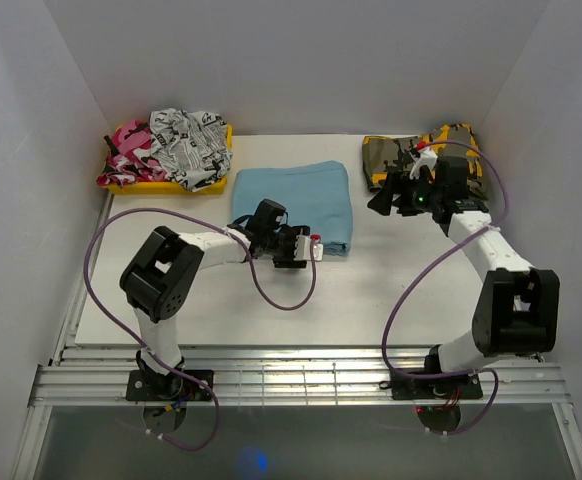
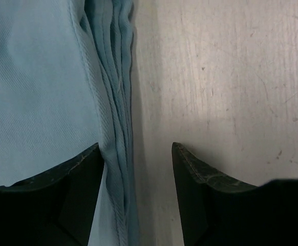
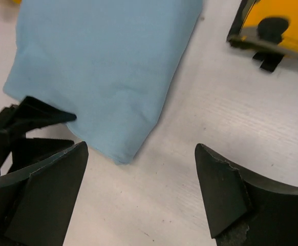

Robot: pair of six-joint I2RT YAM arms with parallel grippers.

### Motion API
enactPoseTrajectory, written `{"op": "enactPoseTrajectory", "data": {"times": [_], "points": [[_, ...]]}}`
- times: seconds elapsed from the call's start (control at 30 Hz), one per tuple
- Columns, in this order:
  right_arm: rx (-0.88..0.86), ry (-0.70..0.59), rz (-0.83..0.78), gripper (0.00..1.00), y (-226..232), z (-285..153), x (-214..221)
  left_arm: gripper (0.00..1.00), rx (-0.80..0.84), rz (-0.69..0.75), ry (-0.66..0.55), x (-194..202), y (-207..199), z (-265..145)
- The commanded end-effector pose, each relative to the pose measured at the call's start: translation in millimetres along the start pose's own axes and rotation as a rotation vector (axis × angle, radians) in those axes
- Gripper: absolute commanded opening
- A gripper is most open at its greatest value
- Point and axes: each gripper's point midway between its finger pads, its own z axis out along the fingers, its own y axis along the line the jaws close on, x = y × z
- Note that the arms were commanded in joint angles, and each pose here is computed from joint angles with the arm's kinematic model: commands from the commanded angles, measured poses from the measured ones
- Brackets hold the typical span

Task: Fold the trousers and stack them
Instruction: Neatly place the folded trousers to the corner

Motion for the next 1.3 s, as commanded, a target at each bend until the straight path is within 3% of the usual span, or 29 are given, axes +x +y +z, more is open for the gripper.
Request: {"op": "enactPoseTrajectory", "data": {"times": [0.0,0.07,0.13,0.2,0.23,0.33,0.37,0.4,0.57,0.7,0.77,1.27], "points": [[0.128,-0.126,-0.064,0.9,-19.7,-19.1,-24.0,0.65,-0.04,0.106,0.004,-5.3,13.1,9.9],[0.013,-0.07,-0.006,0.9,-6.1,-16.1,-3.7,0.59,-0.053,0.134,0.026,2.1,13.8,19.0],[-0.047,0.021,0.084,0.9,-0.5,-8.8,20.7,0.45,-0.053,0.133,0.039,4.9,13.0,23.6],[-0.088,0.007,0.187,0.9,6.9,-4.2,29.1,0.36,-0.062,0.088,0.045,4.9,15.6,26.4],[-0.108,0.032,0.249,0.9,8.0,-1.4,56.5,0.27,-0.062,0.063,0.044,4.4,16.0,26.9],[-0.154,-0.071,0.36,0.9,12.9,4.2,58.4,0.15,-0.052,-0.012,0.036,1.2,16.6,29.5],[-0.146,-0.059,0.406,0.9,10.3,6.8,75.5,0.04,-0.032,-0.049,0.05,5.0,11.2,29.5],[-0.14,-0.048,0.461,0.9,9.4,11.8,83.1,0.0,-0.024,-0.093,0.052,4.9,9.1,31.5],[-0.118,-0.128,0.508,0.9,-4.2,26.1,86.5,0.0,0.014,-0.165,-0.005,-10.7,6.5,27.5],[-0.169,-0.107,0.597,0.9,-1.4,41.9,93.6,0.0,0.025,-0.188,-0.027,-18.0,6.7,26.3],[-0.221,-0.185,0.632,0.9,8.7,42.1,78.9,0.0,0.022,-0.197,-0.033,-20.4,10.6,27.9],[-0.081,-0.125,0.775,0.9,21.0,79.8,118.5,0.0,0.027,-0.268,-0.083,-36.6,27.2,28.0]]}}
